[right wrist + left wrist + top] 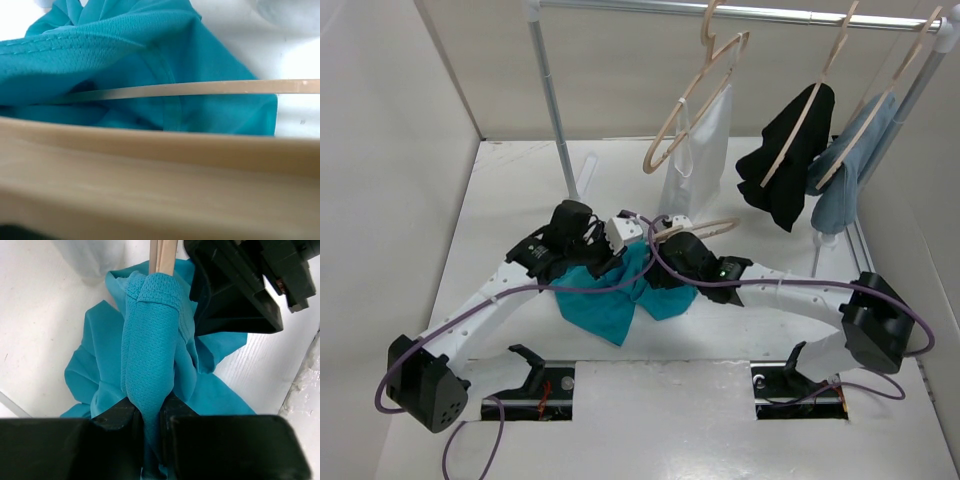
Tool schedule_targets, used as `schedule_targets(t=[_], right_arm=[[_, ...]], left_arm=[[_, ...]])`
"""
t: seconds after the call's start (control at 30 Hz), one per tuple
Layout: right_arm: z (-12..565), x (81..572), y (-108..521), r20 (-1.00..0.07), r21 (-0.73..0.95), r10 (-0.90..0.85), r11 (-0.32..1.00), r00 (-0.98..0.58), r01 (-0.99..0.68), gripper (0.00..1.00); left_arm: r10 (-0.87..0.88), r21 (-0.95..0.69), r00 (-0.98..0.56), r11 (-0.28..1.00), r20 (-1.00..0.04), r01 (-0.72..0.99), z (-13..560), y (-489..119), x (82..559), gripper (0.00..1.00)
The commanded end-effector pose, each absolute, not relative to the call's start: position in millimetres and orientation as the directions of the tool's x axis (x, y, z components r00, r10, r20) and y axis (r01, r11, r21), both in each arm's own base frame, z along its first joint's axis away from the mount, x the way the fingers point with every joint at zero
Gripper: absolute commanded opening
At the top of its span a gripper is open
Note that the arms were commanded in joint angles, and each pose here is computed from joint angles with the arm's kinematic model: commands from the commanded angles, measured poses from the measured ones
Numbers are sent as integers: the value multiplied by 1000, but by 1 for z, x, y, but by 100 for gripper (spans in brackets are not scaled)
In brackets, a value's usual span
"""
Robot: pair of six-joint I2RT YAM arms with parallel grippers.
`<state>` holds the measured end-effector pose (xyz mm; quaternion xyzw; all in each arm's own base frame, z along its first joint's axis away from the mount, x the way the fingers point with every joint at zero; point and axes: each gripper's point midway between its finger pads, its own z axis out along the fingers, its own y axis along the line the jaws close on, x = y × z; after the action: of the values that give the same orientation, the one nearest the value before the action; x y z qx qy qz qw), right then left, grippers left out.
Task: Place the t-shirt on the hanger
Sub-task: Place tshirt on hanger
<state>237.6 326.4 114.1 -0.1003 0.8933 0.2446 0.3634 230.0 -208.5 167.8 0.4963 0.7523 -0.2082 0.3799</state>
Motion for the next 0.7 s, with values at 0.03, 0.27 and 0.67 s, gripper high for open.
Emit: schedule_targets(t=[0.03, 0.27, 0.67], right_arm=[[112, 228, 316, -667, 401, 75, 875, -742, -272, 47], [94, 228, 328, -641, 386, 48, 883, -766, -268, 49], [68, 229, 349, -608, 400, 30, 875, -794, -273, 57]], left_arm=[[486, 111, -123, 425, -866, 898, 205, -224, 247, 0], [447, 94, -125, 437, -886, 895, 223, -230, 255, 0], [422, 77, -136, 452, -896, 889, 226, -234, 259, 0]])
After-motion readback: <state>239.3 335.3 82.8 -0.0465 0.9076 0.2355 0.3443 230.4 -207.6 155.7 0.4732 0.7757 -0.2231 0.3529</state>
